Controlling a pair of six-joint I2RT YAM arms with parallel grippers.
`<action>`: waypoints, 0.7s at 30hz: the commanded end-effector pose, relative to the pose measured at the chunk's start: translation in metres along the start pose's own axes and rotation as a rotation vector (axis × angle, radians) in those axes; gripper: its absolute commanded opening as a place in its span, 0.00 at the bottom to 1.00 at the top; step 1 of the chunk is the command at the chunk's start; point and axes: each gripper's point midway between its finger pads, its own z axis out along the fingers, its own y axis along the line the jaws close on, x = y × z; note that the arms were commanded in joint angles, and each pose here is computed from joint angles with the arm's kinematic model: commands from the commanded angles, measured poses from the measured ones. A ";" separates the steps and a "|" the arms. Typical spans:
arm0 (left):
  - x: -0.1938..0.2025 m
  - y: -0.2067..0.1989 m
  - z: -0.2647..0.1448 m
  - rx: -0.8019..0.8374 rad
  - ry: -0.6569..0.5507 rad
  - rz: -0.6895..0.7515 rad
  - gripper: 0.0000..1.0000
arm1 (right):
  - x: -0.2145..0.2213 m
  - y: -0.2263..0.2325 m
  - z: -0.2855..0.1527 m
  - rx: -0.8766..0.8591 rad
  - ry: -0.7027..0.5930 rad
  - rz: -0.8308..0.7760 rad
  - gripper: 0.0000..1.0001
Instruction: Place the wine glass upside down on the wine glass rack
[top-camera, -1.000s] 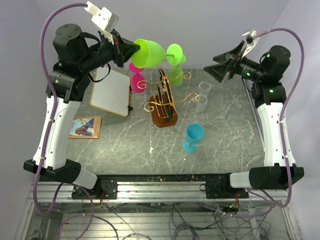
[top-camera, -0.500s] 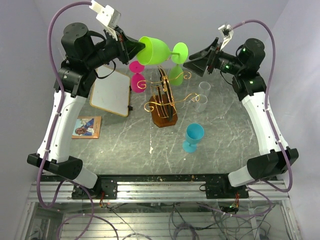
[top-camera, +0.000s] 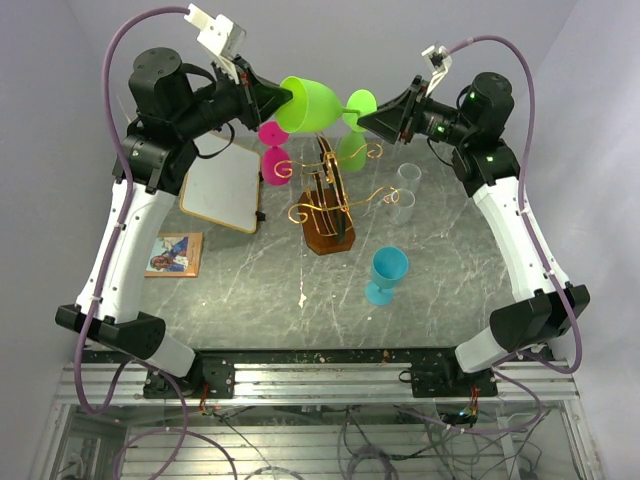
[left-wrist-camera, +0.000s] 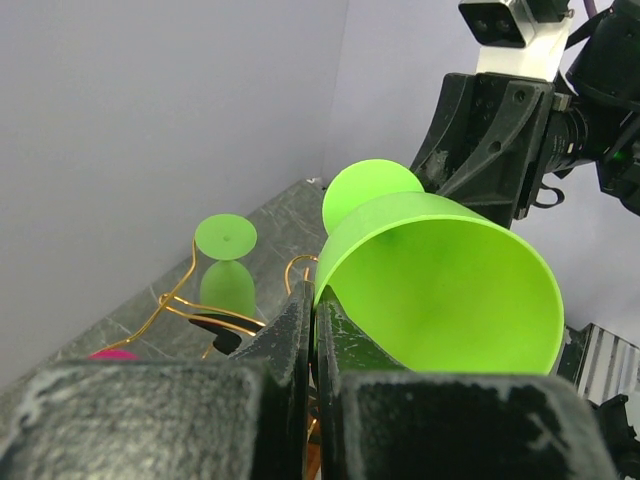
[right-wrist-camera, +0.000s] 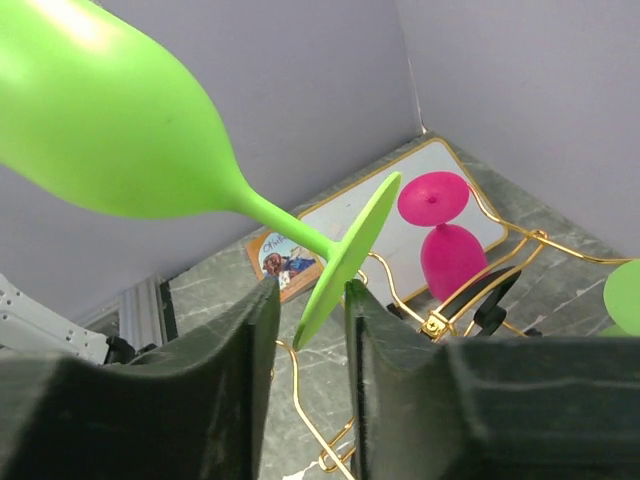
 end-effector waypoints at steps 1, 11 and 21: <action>-0.006 -0.004 0.001 0.015 -0.025 0.037 0.07 | -0.009 -0.004 0.005 0.027 -0.022 -0.013 0.27; -0.002 -0.005 0.000 0.014 -0.012 0.046 0.17 | -0.006 -0.029 0.004 0.157 -0.018 -0.027 0.00; 0.005 -0.004 -0.015 -0.017 0.029 0.121 0.69 | -0.015 -0.058 -0.017 0.304 -0.012 -0.116 0.00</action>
